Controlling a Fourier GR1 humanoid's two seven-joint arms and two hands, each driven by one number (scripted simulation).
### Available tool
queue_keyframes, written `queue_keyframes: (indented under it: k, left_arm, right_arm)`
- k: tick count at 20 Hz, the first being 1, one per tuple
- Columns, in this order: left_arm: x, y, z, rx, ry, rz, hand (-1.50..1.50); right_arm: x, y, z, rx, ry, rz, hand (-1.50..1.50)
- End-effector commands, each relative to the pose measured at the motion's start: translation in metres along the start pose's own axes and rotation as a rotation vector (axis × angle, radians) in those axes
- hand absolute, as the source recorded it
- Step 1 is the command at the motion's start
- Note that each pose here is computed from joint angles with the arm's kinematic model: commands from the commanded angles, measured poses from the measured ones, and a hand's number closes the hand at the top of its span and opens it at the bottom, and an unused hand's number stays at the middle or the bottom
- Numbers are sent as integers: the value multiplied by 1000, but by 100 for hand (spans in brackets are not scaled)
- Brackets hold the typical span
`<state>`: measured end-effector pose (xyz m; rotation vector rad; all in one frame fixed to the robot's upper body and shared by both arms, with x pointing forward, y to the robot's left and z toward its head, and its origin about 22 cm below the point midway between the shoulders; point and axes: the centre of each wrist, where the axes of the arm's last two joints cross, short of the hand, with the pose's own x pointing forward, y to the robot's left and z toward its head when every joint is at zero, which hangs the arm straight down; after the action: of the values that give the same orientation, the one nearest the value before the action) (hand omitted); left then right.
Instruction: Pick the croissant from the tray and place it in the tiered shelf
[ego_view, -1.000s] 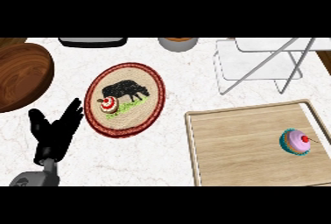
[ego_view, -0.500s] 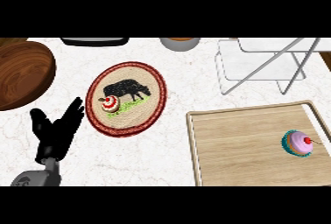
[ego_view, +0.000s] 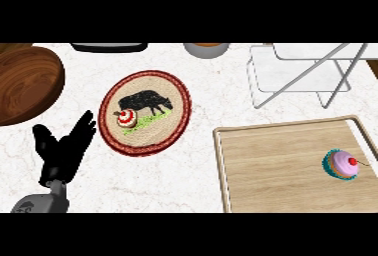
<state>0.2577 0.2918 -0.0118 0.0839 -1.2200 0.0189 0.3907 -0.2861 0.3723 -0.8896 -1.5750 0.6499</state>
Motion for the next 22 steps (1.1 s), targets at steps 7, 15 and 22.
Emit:
queue_keyframes:
  k: [7, 15, 22]
  left_arm:
    - [-22, 6, -3, -8, 91, -4, 0]
    - [-7, -7, 0, -21, 101, 19, 0]
    - [-9, 9, 1, -23, 101, 10, 0]
  right_arm:
    - [-28, 39, -35, -34, -15, 18, 150]
    - [-18, 28, -50, -32, -39, 2, 150]
    - [-13, 30, -51, -3, -54, 73, 150]
